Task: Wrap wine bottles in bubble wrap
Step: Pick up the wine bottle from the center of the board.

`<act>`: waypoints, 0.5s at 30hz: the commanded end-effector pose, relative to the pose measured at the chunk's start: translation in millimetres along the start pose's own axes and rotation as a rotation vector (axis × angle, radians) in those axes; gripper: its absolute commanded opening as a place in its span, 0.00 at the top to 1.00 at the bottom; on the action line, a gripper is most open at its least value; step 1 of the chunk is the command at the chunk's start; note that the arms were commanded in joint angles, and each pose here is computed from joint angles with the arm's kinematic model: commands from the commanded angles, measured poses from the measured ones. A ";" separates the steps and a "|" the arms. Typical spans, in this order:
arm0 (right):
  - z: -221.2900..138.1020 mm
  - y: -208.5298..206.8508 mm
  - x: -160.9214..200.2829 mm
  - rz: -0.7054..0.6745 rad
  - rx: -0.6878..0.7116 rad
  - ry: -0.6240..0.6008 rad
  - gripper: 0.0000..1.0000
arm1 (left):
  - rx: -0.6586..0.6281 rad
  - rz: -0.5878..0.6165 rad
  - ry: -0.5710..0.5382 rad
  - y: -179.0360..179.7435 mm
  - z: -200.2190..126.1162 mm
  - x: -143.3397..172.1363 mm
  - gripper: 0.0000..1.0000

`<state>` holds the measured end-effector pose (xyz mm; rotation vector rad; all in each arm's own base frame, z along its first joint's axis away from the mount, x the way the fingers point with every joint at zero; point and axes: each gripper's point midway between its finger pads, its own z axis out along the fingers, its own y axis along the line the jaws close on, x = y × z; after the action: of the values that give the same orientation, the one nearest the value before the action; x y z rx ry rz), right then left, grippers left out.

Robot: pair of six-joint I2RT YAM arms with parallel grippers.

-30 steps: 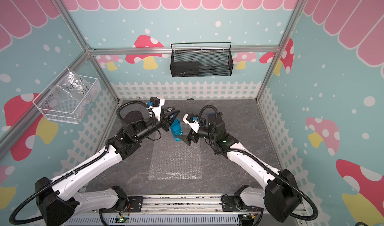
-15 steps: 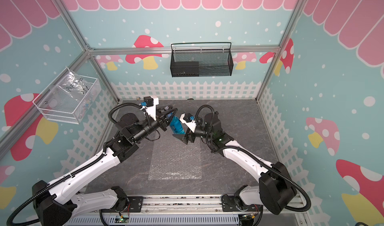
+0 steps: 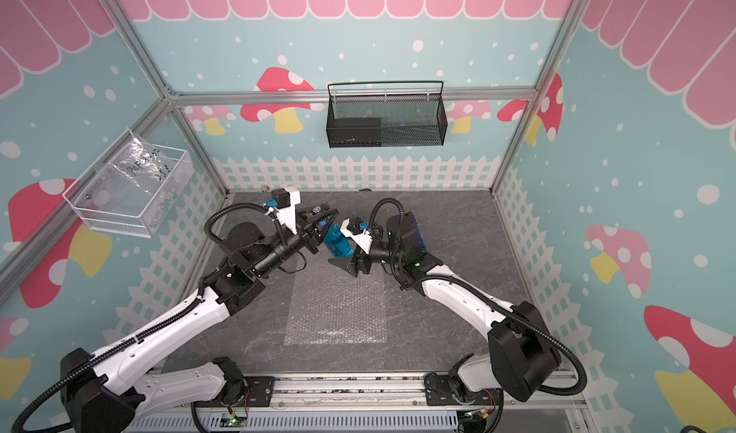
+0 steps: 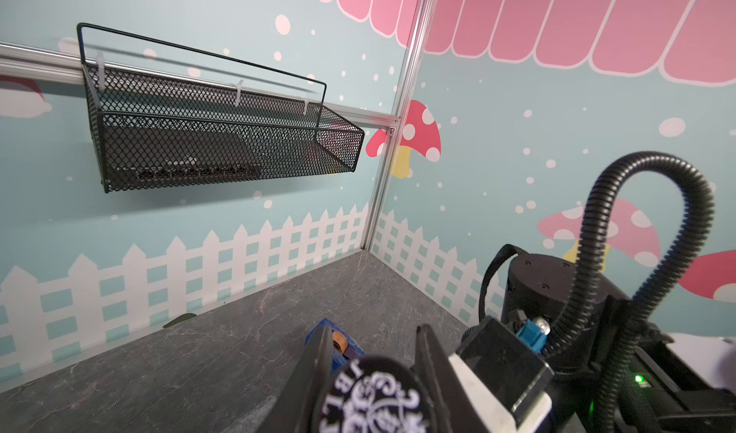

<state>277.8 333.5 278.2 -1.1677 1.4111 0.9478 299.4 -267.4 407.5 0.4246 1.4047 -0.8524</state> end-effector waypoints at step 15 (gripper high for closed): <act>7.3 -9.2 -5.1 -0.007 0.024 0.092 0.70 | -0.106 0.013 -0.103 9.0 -25.6 -41.5 0.09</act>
<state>277.9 340.1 275.7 -1.2115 1.4555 0.9559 299.4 -257.0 412.7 0.3746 1.3966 -0.8307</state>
